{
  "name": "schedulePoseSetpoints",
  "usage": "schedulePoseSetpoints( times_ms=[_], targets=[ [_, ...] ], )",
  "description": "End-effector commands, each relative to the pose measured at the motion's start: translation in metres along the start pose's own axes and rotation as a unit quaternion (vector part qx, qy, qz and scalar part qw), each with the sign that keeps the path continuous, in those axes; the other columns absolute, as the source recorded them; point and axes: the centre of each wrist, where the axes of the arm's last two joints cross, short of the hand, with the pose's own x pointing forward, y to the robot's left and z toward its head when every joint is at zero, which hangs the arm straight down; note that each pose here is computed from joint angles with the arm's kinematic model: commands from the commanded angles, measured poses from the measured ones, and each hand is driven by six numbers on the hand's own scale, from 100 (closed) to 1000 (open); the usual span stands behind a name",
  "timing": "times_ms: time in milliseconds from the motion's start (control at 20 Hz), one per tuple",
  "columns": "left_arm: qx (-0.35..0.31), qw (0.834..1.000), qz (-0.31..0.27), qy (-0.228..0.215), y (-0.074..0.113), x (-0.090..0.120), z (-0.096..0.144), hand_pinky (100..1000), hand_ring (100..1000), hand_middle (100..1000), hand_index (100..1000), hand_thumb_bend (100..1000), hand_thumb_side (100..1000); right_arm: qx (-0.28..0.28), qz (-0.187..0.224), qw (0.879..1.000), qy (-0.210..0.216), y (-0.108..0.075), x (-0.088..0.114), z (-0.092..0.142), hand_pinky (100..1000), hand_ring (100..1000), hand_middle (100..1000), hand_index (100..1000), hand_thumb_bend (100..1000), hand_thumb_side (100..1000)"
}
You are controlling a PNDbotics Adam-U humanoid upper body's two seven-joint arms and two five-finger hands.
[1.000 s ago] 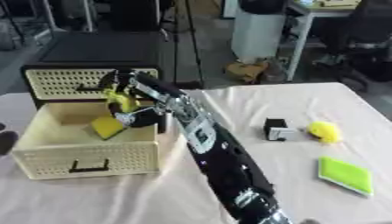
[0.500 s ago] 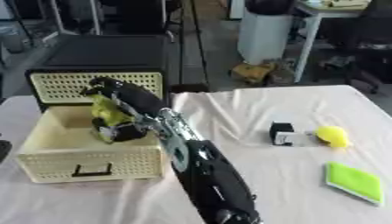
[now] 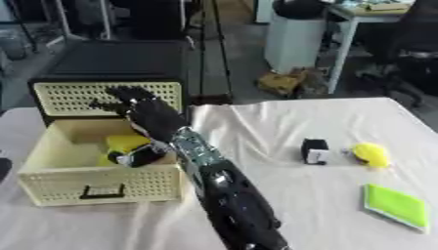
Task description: Pick up objects from table and place into drawer.
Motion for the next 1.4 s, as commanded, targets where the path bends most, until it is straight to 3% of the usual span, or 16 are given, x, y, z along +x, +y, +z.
schedulePoseSetpoints(
  times_ms=[50,200,400,450,500,600,700,1000,1400],
  targets=[
    [-0.002,1.000,-0.020,-0.008,0.010,0.001,0.002,100,100,100,720,531,1000,-0.062,0.017,0.998,0.008,-0.031,-0.021,-0.003,845,892,906,871,385,344],
    [-0.027,0.999,-0.022,-0.015,0.008,-0.002,0.005,100,100,100,710,517,1000,-0.098,0.017,0.995,0.030,-0.047,-0.044,0.009,819,861,877,858,327,335],
    [-0.106,0.992,-0.049,-0.044,-0.002,-0.004,0.007,100,100,100,704,495,1000,-0.129,0.014,0.989,0.066,-0.063,-0.069,0.028,820,858,862,855,288,339],
    [-0.132,0.988,-0.061,-0.051,-0.005,-0.005,0.007,100,100,174,700,490,1000,-0.133,0.013,0.988,0.076,-0.065,-0.075,0.033,822,858,861,857,281,340],
    [-0.159,0.983,-0.074,-0.058,-0.008,-0.005,0.007,130,114,314,698,494,1000,-0.134,0.013,0.987,0.086,-0.067,-0.080,0.038,825,861,859,857,277,341],
    [-0.214,0.969,-0.098,-0.072,-0.013,-0.004,0.006,262,286,444,664,499,1000,-0.135,0.011,0.985,0.107,-0.069,-0.088,0.047,828,865,858,857,265,345],
    [-0.264,0.954,-0.116,-0.082,-0.018,-0.004,0.004,330,380,500,655,500,1000,-0.135,0.009,0.983,0.125,-0.070,-0.095,0.054,831,868,857,857,260,346],
    [-0.374,0.914,-0.138,-0.074,-0.034,-0.010,0.003,370,410,493,657,518,1000,-0.134,0.002,0.979,0.156,-0.072,-0.104,0.066,837,874,854,858,246,349],
    [-0.386,0.910,-0.146,-0.037,-0.063,-0.026,-0.009,358,355,437,636,513,1000,-0.130,-0.006,0.978,0.161,-0.068,-0.103,0.069,839,877,853,860,235,350]
  ],
)
